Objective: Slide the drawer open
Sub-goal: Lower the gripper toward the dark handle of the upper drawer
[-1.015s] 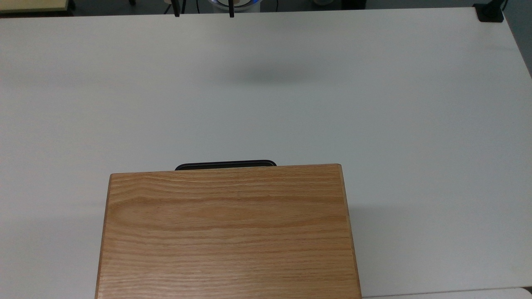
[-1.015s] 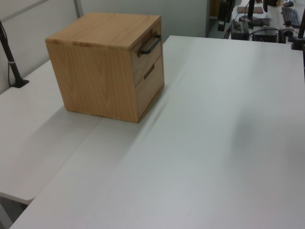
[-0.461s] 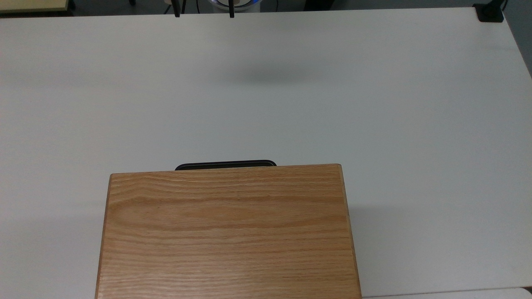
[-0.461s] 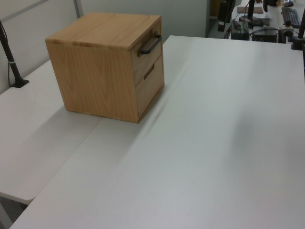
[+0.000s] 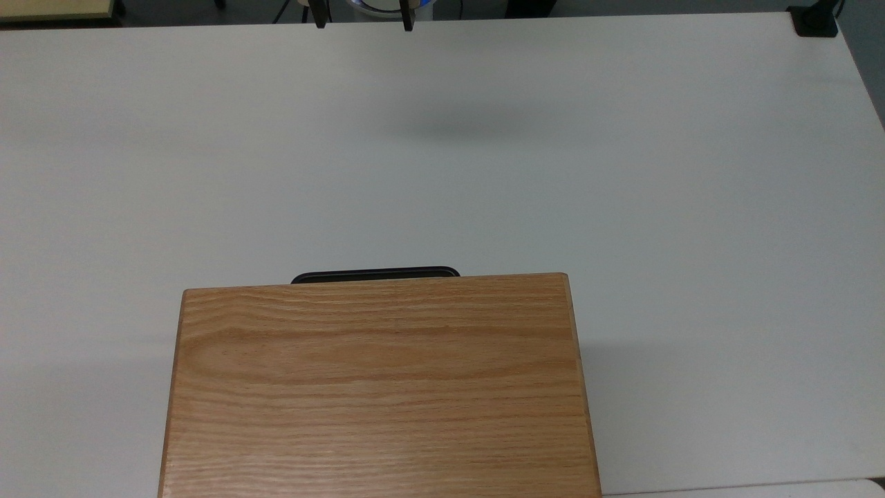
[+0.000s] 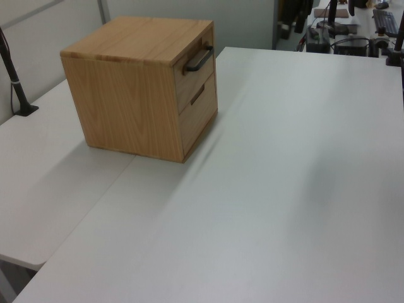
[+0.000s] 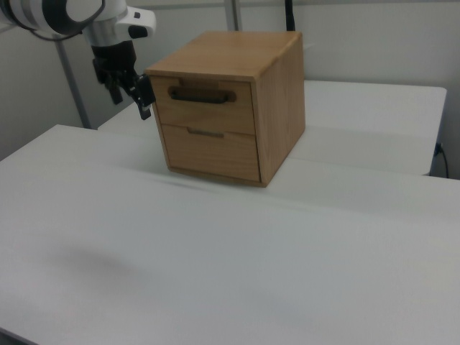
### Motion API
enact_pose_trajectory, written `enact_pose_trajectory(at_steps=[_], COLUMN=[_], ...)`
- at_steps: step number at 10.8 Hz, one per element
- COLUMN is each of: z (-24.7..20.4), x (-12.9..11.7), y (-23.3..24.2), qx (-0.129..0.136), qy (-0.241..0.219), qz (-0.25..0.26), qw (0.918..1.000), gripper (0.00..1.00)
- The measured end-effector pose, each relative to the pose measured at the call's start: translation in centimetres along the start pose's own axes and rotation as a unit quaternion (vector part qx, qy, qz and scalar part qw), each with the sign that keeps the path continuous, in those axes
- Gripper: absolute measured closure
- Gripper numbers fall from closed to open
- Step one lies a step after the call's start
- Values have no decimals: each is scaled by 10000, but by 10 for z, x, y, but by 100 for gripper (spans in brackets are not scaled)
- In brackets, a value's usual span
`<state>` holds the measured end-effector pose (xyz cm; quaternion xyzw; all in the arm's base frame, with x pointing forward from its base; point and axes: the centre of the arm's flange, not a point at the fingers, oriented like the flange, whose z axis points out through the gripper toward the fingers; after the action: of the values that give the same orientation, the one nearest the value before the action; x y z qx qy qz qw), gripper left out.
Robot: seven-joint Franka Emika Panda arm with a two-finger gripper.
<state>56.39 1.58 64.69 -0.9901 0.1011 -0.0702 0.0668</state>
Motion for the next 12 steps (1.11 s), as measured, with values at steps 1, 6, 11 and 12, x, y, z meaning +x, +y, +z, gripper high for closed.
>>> enact_pose_trajectory(at_steps=[1, 6, 11, 12], z=[-4, 21, 68, 81], x=[6, 54, 93, 98], y=[-2, -2, 16, 18], qx=[110, 1629, 2454, 2462], qy=[256, 1596, 1922, 1980], qz=[574, 3480, 4497, 4572], qw=[9980, 9093, 8370, 8313], gripper=[0, 0, 48, 52])
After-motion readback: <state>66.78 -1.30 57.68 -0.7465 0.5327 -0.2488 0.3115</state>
